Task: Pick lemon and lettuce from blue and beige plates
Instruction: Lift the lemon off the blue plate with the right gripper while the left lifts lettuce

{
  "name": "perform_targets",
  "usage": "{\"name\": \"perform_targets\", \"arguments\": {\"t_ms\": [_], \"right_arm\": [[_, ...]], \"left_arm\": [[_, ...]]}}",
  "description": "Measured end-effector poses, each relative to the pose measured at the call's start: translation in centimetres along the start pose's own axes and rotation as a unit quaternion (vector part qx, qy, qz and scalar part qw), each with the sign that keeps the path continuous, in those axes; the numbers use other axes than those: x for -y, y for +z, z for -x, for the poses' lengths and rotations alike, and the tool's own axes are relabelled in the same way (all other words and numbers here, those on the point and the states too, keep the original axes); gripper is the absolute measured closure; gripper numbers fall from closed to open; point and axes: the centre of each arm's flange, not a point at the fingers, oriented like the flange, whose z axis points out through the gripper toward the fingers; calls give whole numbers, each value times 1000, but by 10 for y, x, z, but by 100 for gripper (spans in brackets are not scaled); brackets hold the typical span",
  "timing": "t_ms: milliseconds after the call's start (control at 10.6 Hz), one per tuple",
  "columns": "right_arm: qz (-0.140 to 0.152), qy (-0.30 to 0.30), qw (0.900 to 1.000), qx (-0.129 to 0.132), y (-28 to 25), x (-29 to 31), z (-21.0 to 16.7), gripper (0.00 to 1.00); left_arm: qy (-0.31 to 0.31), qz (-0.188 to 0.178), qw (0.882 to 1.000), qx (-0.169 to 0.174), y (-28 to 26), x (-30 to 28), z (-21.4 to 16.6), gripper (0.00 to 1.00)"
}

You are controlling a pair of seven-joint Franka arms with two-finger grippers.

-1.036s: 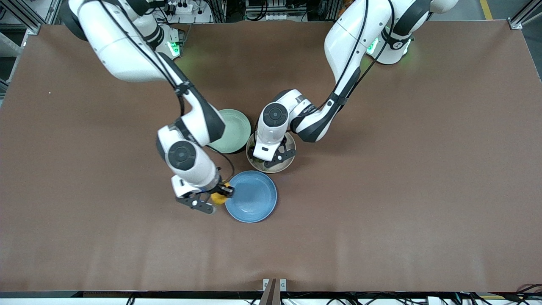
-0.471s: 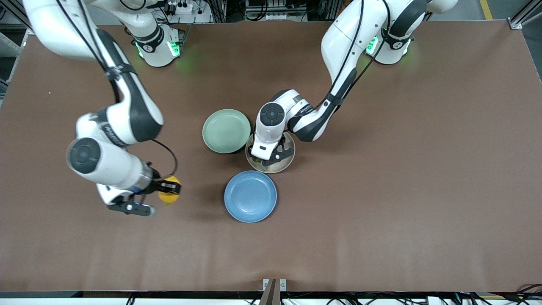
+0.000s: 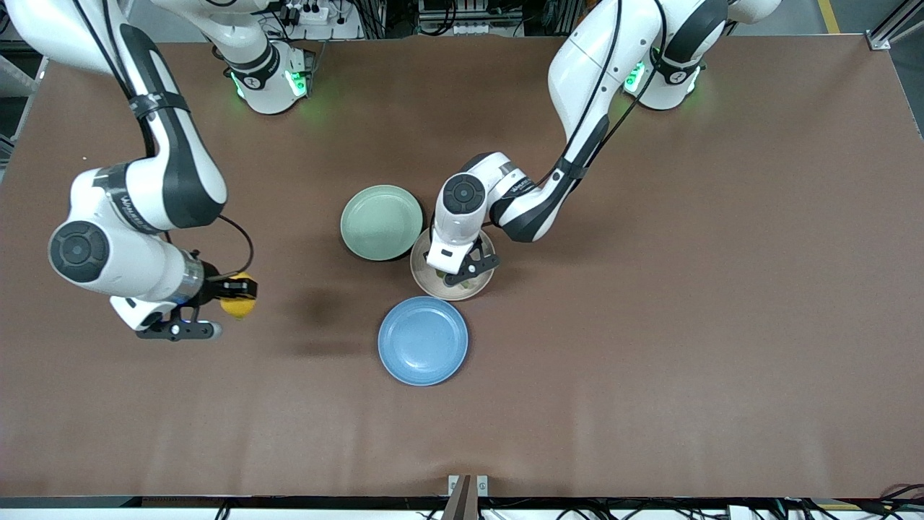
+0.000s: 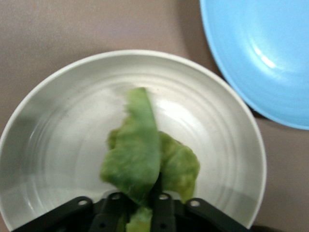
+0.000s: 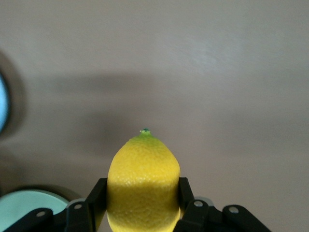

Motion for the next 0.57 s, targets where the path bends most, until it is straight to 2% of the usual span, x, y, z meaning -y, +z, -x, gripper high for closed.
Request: {"name": "perform_targets", "arguments": {"t_ms": [94,283,565], "right_arm": [[5,-8,1000,5,4,-18,4,37],[11,-26,1000,10,12,-52,7,37],[15,-52,999,-1,24,-75,8,37]], "left_arm": [[0,7,1000,-4,-8,-3,-3,95],[-8,27,999,-16,-40,-8,-18,95],[-34,52,997,-37,-123,-3,-59,95]]}}
